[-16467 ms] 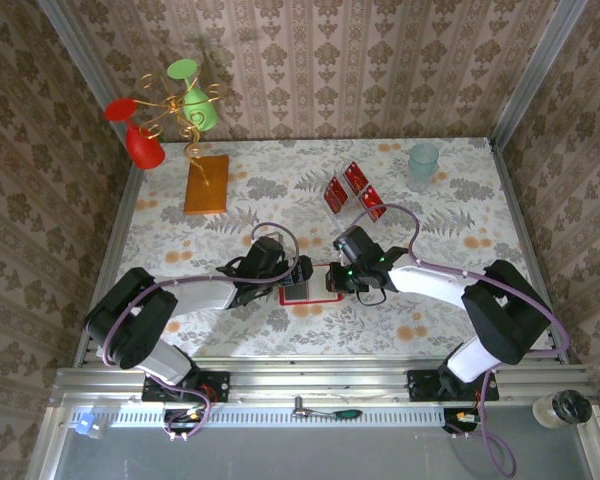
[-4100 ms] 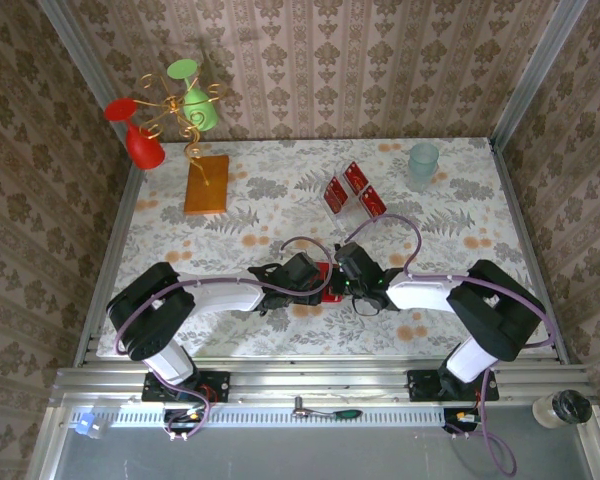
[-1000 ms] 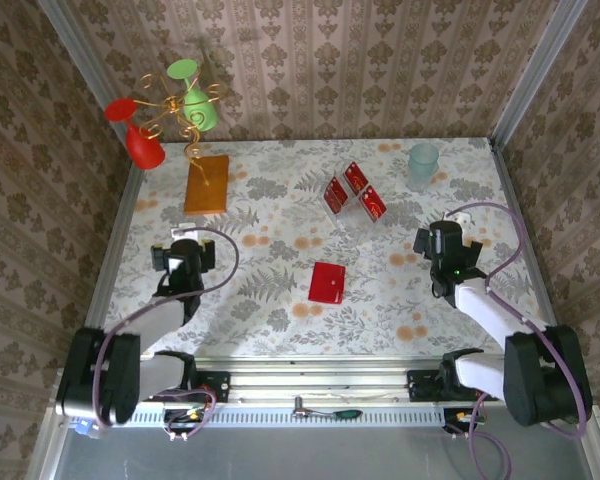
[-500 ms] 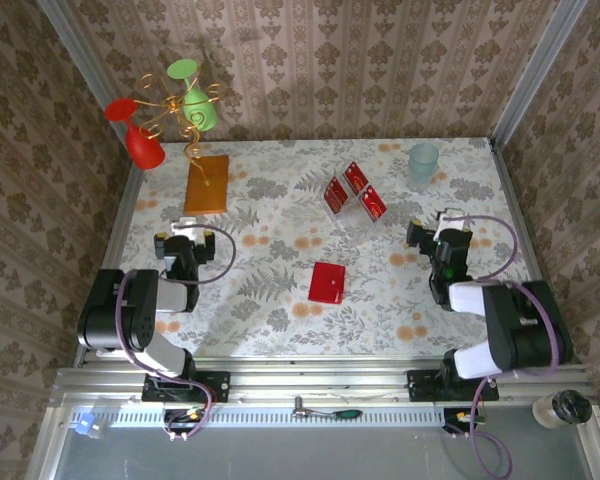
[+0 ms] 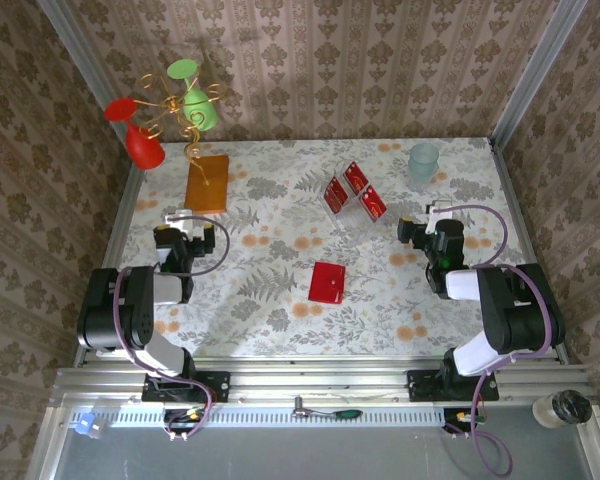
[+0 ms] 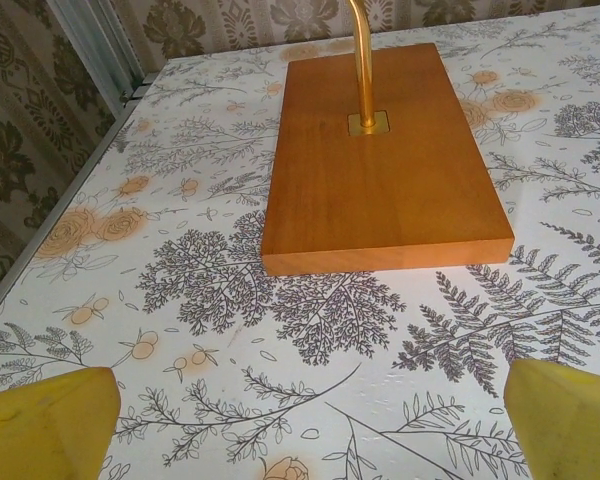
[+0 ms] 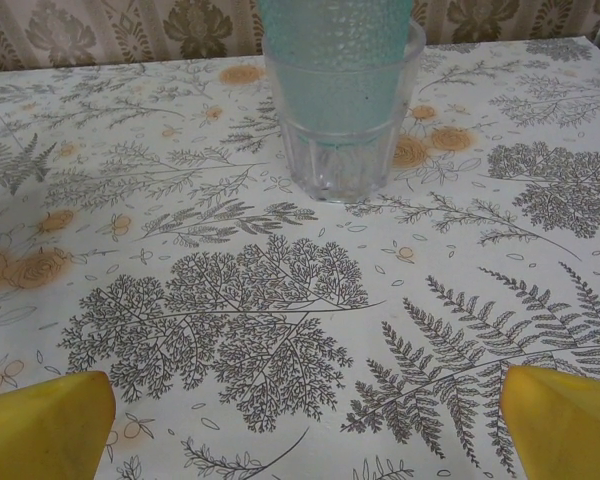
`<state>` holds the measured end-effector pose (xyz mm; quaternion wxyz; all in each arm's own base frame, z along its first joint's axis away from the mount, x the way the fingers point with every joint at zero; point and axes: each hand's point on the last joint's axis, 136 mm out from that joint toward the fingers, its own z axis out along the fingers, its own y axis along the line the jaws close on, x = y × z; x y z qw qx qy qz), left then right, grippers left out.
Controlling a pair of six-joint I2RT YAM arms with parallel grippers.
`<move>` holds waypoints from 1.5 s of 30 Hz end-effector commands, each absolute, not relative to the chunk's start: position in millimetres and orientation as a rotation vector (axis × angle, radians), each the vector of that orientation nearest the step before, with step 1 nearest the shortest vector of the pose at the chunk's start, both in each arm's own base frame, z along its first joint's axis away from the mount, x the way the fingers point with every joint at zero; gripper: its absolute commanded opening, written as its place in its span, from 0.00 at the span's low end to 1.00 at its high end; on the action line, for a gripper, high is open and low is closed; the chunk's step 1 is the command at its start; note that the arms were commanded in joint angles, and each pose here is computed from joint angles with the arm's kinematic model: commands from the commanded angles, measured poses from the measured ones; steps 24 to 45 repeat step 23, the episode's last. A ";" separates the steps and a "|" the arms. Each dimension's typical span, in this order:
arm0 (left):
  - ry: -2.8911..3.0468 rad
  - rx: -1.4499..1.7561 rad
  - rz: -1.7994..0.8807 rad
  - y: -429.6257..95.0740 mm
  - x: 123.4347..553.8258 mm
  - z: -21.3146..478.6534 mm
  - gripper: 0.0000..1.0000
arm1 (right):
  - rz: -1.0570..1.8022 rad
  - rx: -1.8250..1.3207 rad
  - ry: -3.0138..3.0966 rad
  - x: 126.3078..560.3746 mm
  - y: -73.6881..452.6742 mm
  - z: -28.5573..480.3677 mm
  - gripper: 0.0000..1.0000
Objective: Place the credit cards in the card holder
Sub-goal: Reset both arms
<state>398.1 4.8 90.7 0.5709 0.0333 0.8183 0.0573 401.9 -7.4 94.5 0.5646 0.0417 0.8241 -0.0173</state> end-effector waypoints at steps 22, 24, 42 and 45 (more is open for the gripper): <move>1.888 0.127 0.111 -8.5 398.7 96.6 1.00 | -0.037 0.075 1.925 399.9 -7.0 97.5 1.00; 1.888 0.125 0.111 -8.1 398.6 96.8 1.00 | -0.036 0.073 1.924 400.0 -6.4 97.6 1.00; 1.888 0.125 0.111 -8.1 398.6 96.8 1.00 | -0.036 0.073 1.924 400.0 -6.4 97.6 1.00; 1.888 0.125 0.111 -8.1 398.6 96.8 1.00 | -0.036 0.073 1.924 400.0 -6.4 97.6 1.00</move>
